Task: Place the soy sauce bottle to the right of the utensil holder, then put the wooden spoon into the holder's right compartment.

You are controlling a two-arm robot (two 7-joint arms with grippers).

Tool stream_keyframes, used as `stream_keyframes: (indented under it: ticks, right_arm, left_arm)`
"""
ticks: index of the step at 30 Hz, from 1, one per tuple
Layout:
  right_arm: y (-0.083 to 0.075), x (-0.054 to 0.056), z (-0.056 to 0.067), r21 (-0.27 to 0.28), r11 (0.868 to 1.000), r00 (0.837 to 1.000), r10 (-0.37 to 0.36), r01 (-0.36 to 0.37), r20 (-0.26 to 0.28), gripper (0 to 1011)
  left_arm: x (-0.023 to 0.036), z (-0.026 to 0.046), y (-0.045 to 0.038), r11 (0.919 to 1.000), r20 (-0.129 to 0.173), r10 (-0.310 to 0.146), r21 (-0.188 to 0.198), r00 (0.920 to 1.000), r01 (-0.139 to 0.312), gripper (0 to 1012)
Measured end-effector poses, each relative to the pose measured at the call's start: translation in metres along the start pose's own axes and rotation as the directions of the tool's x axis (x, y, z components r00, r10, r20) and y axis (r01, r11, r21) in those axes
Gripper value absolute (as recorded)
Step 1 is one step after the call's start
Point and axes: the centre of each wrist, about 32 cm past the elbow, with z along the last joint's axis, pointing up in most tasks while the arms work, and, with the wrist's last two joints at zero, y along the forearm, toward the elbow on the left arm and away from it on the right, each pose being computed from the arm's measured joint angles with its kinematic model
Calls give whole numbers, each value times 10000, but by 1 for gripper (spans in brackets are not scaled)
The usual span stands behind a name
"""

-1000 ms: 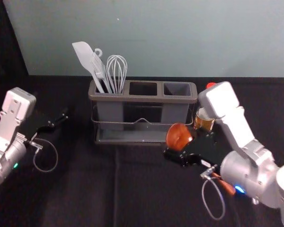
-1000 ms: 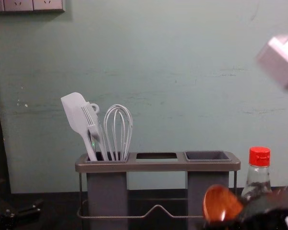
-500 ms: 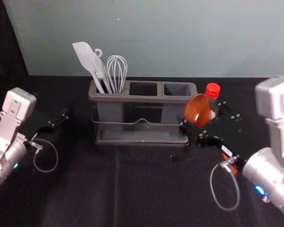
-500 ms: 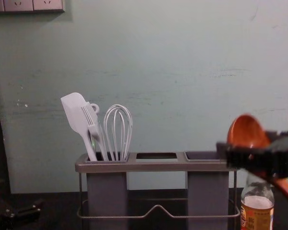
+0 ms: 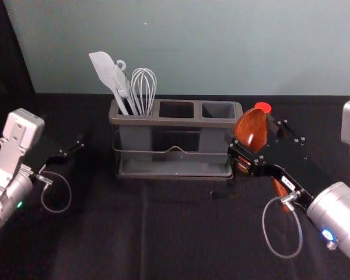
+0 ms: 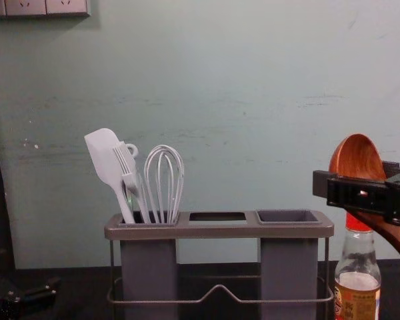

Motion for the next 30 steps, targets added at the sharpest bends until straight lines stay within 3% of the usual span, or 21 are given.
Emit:
stream_keyframes:
  ticks: [21,30]
  right_arm:
    - [3,-5,1,-17,10000,10000,23,-23,14,842]
    - [196,-67,176,547,9980,9994,327,-322,-82,841]
  left_arm:
    - [0,0,0,10000,0,0,-1,10000,0,1000]
    - [0,0,0,10000,0,0,0,10000,0,1000]
